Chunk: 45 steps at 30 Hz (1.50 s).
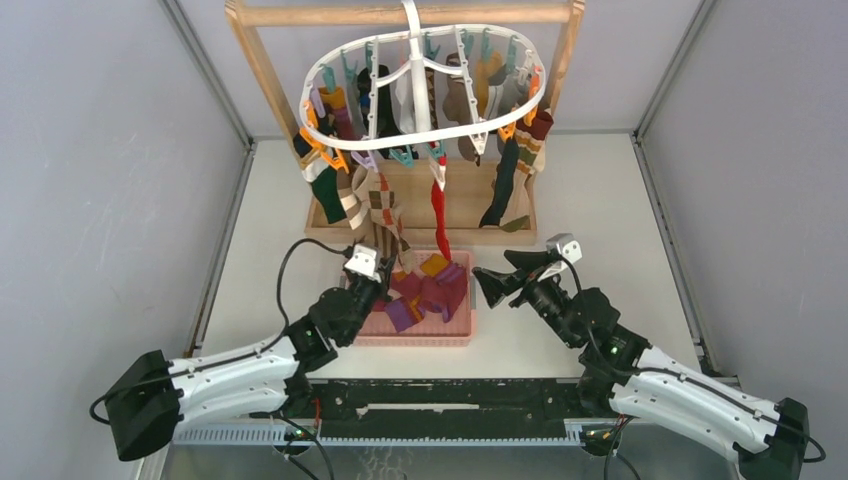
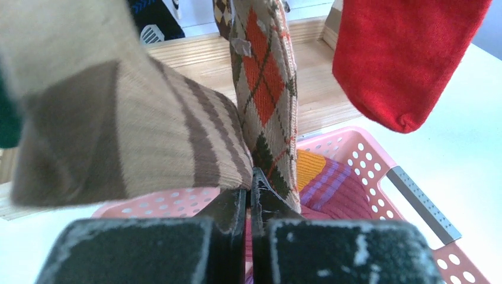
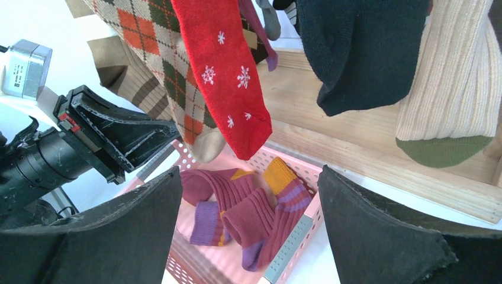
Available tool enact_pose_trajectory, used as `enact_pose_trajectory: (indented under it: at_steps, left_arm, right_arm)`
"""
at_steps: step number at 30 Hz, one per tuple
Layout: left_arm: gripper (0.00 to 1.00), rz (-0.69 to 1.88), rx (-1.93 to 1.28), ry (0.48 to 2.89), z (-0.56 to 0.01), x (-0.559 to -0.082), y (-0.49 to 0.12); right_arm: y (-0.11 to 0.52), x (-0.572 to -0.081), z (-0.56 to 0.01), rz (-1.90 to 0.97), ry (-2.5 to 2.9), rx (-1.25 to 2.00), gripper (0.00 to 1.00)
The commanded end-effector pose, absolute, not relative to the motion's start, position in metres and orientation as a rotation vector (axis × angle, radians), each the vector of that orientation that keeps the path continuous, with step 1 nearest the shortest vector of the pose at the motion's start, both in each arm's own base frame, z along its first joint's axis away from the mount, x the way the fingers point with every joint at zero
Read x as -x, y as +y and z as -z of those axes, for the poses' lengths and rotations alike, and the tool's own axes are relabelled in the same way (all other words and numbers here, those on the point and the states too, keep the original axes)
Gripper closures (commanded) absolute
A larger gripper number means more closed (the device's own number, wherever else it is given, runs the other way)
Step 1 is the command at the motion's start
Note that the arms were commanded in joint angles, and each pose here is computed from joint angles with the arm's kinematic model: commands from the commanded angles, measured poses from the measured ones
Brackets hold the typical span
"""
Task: Remove the socks clipped to the hanger
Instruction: Remove the sock from the hanger.
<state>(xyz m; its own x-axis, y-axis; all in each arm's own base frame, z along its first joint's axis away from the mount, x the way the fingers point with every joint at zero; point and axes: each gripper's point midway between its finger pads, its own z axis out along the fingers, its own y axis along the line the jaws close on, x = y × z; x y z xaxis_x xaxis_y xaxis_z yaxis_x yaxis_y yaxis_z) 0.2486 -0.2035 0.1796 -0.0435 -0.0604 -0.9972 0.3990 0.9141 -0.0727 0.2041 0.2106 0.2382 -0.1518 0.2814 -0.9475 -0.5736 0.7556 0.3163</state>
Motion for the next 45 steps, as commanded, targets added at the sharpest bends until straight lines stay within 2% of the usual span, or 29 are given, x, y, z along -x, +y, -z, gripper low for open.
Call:
enact_pose_trajectory:
  at_steps: [1,31,39,45]
  left_arm:
    - [1.00,0.373,-0.228,1.488,-0.229,-0.258,-0.217]
    - [1.00,0.278,-0.452,1.496,-0.270,-0.318,-0.363]
    - [1.00,0.217,-0.473,1.506,-0.277,-0.333,-0.378]
    - [1.00,0.233,-0.457,1.526,-0.267,-0.326,-0.369]
  right_arm:
    - [0.207,-0.202,-0.245,-0.771,1.529,0.237,0.09]
    - [0.145,-0.192,-0.252,-0.699,1.509,0.034,0.09]
    - [0.143,-0.192,-0.251,-0.693,1.509,0.024,0.09]
    - [0.144,-0.191,-0.253,-0.702,1.503,0.023,0.09]
